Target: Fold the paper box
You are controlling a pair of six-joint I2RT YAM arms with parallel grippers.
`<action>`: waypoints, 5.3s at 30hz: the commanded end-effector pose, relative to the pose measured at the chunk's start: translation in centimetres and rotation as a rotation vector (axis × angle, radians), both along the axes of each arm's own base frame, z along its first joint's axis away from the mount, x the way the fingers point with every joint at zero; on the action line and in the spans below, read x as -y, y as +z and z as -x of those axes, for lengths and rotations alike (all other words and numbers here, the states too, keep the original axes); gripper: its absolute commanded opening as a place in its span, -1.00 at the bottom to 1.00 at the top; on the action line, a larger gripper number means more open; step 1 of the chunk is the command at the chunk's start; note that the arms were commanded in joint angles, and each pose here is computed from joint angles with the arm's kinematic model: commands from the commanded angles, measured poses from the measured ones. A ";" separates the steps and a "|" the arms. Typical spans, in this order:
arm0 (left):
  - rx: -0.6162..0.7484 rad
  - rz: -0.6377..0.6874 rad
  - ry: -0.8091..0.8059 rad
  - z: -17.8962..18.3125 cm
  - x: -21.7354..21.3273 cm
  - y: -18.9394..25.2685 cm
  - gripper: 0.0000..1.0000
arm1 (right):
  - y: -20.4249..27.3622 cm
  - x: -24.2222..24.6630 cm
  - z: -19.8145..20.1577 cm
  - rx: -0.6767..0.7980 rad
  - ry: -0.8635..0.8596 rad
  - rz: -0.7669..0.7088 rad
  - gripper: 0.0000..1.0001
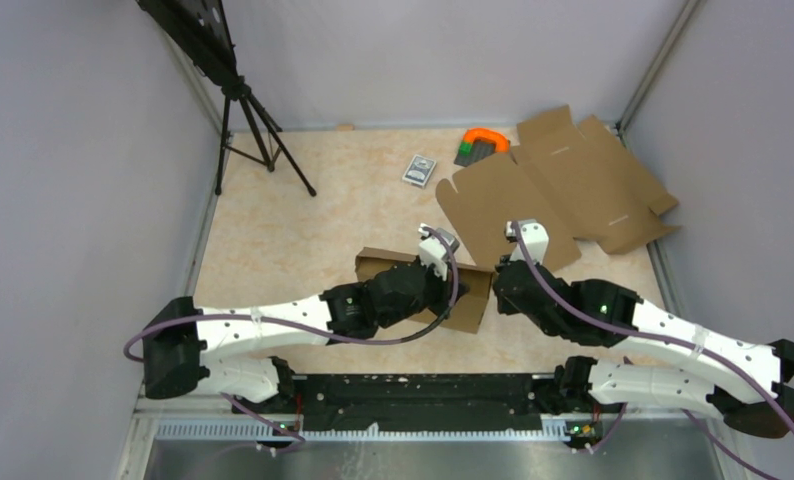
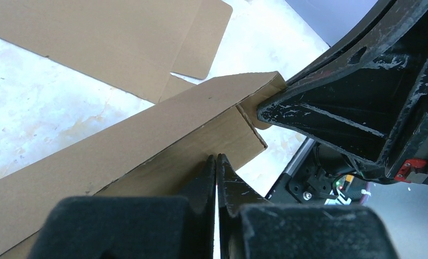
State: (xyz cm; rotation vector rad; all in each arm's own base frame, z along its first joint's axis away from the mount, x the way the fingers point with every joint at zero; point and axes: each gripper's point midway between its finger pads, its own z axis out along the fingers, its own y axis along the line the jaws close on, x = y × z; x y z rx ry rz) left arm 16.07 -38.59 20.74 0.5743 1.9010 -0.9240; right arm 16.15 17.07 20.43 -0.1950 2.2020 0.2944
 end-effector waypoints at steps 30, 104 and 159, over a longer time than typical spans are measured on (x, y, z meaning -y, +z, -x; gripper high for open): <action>-0.045 -0.046 -0.055 1.5 1.6 -2.0 -1.00 | 3.3 -0.6 0.1 0.019 -0.028 -0.127 -1.00; -0.066 -0.105 -0.056 1.5 2.0 -3.1 -1.00 | 3.9 -2.4 -0.1 -0.115 -0.019 -0.206 -1.00; -0.068 -0.124 -0.046 1.4 1.7 -3.3 -1.00 | 0.9 0.1 1.1 -0.188 0.000 0.000 -1.00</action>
